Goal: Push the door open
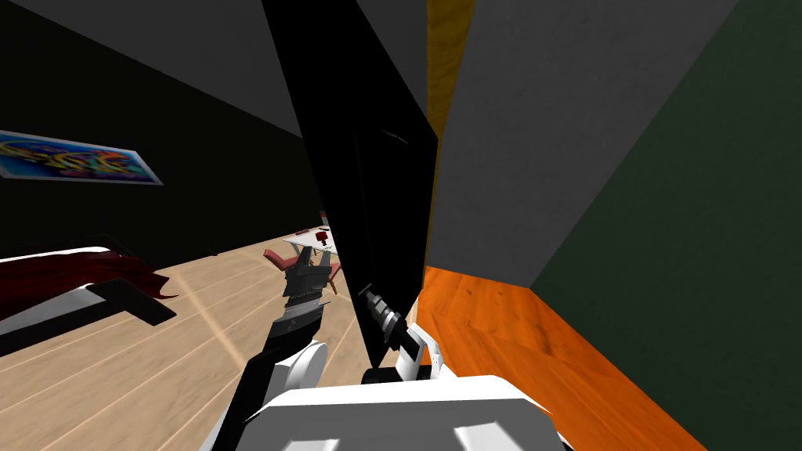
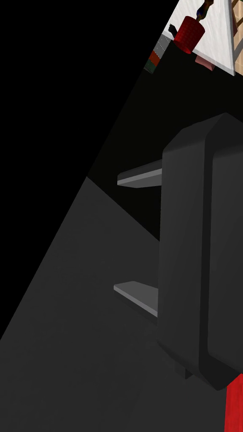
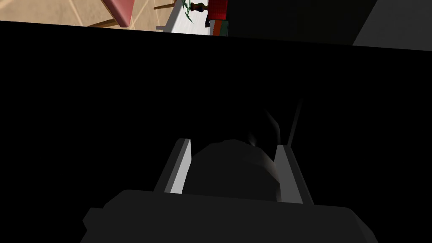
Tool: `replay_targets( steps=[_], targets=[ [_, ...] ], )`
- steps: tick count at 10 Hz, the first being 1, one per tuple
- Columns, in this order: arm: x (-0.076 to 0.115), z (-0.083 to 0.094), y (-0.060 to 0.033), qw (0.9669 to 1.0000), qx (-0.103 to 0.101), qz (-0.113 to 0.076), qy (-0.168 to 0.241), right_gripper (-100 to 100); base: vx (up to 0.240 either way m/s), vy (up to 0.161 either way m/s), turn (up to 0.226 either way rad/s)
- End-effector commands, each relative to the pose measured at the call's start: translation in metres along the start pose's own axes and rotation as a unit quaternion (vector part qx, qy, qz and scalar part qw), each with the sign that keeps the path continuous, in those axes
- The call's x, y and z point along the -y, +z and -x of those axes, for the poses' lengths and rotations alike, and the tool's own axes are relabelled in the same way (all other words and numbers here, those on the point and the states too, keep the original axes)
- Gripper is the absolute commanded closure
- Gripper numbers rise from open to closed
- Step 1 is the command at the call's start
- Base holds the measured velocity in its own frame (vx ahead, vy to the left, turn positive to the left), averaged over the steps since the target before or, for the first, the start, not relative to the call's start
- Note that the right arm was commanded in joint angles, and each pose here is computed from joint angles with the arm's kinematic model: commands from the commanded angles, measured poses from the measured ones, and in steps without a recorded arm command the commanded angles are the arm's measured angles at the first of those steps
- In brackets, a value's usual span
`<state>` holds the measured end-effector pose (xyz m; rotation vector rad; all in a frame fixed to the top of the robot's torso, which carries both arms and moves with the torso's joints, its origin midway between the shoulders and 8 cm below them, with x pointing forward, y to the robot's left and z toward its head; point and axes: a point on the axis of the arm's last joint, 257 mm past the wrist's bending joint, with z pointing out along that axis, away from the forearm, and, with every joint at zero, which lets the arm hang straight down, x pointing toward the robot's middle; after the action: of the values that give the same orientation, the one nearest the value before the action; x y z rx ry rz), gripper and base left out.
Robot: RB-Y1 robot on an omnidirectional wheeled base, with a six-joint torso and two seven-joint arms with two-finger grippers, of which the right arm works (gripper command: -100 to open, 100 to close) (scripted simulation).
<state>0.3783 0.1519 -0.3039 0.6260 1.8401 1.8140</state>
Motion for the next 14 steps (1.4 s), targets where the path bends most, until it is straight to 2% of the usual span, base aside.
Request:
replay_targets(
  steps=[1, 6, 14],
  targets=[
    [0.006, 0.0033, -0.0041, 1.0, 0.006, -0.006, -0.001, 100, 0.041, 0.116, -0.105],
    [0.0058, 0.0014, -0.006, 0.9999, 0.014, -0.006, -0.001, 100, 0.045, 0.097, -0.072],
    [0.0046, -0.0006, -0.0071, 0.9998, 0.021, -0.006, 0.0, 100, 0.025, 0.058, -0.047]
  ],
)
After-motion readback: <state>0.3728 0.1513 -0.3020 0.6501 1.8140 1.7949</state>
